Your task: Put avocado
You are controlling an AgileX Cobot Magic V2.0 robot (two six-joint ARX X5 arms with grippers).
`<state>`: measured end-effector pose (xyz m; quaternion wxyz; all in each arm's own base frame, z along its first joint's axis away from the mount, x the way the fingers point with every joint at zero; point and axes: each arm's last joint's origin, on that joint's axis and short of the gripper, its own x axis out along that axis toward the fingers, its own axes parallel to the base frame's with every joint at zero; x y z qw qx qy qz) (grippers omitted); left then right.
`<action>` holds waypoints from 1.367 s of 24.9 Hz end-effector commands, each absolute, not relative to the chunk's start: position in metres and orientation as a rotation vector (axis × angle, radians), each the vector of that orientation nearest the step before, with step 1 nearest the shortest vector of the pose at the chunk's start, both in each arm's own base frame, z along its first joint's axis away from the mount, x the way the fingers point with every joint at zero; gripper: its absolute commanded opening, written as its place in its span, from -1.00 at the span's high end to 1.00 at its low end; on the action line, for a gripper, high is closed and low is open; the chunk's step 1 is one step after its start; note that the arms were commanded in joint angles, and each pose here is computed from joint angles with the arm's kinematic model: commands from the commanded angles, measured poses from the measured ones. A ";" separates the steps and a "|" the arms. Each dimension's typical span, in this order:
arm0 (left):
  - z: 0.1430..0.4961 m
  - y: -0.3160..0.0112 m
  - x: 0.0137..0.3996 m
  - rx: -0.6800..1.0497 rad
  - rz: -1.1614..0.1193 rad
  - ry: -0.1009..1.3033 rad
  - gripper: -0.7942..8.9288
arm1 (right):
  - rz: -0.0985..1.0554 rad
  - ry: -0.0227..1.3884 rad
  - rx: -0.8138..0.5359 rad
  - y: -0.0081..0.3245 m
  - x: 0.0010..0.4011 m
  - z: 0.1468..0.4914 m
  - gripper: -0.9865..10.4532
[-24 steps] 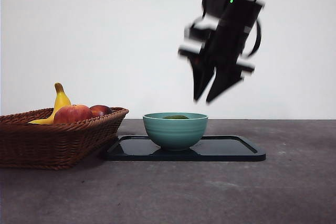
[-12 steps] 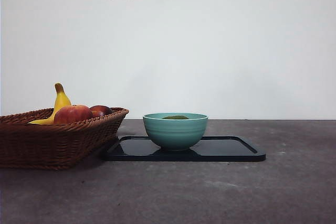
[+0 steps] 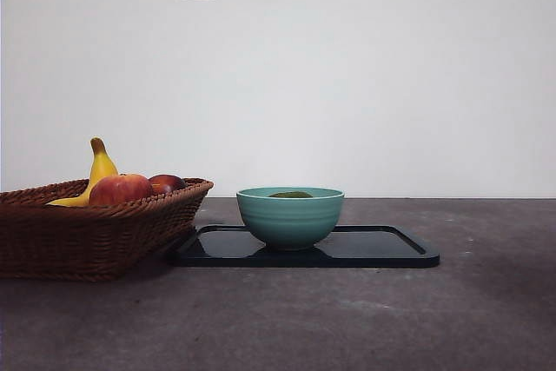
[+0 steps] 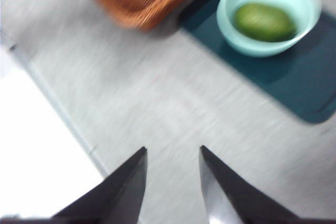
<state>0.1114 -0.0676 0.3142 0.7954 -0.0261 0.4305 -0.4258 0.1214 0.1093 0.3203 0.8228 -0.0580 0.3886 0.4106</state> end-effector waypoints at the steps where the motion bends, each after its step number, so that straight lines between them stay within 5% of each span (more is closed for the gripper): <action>1: 0.316 -0.069 0.112 -0.045 -0.932 0.910 0.19 | 0.906 0.822 -0.122 0.111 0.114 0.312 0.54; 14: 0.316 -0.069 0.112 -0.045 -0.932 0.912 0.23 | 0.938 0.792 -0.120 0.111 0.109 0.310 0.55; 19: 0.316 -0.069 0.112 -0.046 -0.932 0.913 0.84 | 0.938 0.793 -0.120 0.111 0.109 0.310 0.82; 34: 0.316 -0.069 0.112 -0.046 -0.932 0.913 0.82 | 0.938 0.791 -0.120 0.111 0.109 0.310 0.82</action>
